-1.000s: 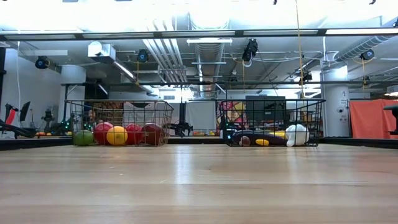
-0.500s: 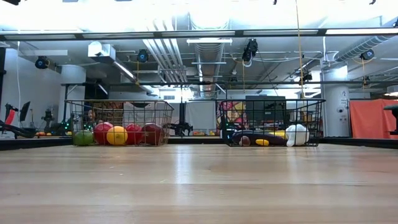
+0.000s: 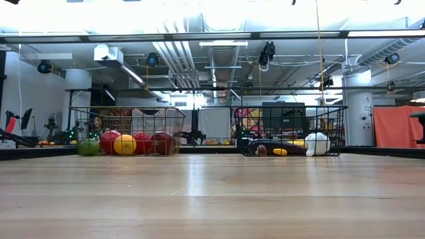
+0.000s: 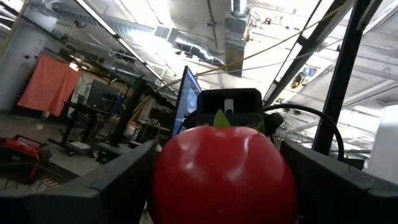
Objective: Sort produce into baskets
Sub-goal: Put the tomato into the left wire basket, then put the red chili into the right wire basket
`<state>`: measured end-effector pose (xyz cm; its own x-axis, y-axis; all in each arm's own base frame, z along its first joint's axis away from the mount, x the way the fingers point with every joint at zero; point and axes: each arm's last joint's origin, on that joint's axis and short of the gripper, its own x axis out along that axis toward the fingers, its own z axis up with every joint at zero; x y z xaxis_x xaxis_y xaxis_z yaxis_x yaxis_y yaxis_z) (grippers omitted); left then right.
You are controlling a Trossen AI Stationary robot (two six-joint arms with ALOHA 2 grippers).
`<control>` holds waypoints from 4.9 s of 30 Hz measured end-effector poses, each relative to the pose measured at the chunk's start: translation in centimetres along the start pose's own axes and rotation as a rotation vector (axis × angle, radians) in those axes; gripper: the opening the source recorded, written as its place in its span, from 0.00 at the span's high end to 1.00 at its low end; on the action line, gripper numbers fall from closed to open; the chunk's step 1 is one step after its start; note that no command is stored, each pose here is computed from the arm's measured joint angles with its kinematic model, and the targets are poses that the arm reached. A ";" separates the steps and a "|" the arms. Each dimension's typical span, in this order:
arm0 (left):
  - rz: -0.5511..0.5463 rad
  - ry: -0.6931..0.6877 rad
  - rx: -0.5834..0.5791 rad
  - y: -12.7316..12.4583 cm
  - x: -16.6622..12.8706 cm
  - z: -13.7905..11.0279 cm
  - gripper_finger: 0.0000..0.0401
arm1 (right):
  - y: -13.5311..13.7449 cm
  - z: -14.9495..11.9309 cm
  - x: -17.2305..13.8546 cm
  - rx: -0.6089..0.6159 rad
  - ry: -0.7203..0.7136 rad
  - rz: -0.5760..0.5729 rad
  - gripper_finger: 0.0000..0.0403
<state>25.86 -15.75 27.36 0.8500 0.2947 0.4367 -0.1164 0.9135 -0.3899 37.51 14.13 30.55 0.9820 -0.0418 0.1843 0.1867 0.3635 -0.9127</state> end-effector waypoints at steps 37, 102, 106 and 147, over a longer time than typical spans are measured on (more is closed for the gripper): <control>0.409 0.357 0.470 -3.4 -7.4 0.2 0.13 | -12.5 -21.4 7.1 1.070 0.594 0.055 0.37; 0.373 0.364 0.556 -7.1 -5.0 0.2 0.14 | -14.6 -16.6 0.4 1.048 0.562 0.314 0.17; 0.245 0.335 0.620 -7.8 -3.4 -0.9 0.16 | -14.3 -15.0 -2.7 1.085 0.526 0.313 0.18; 1.399 1.625 0.014 0.7 -12.7 -6.5 0.19 | -13.1 -13.2 -6.7 1.141 0.555 0.318 0.20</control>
<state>18.30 -20.66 16.21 -0.2015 0.1710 -0.9645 -0.8941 0.3699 0.2524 28.83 -2.63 36.48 0.9105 -0.0848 -0.4047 0.0853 0.9962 -0.0169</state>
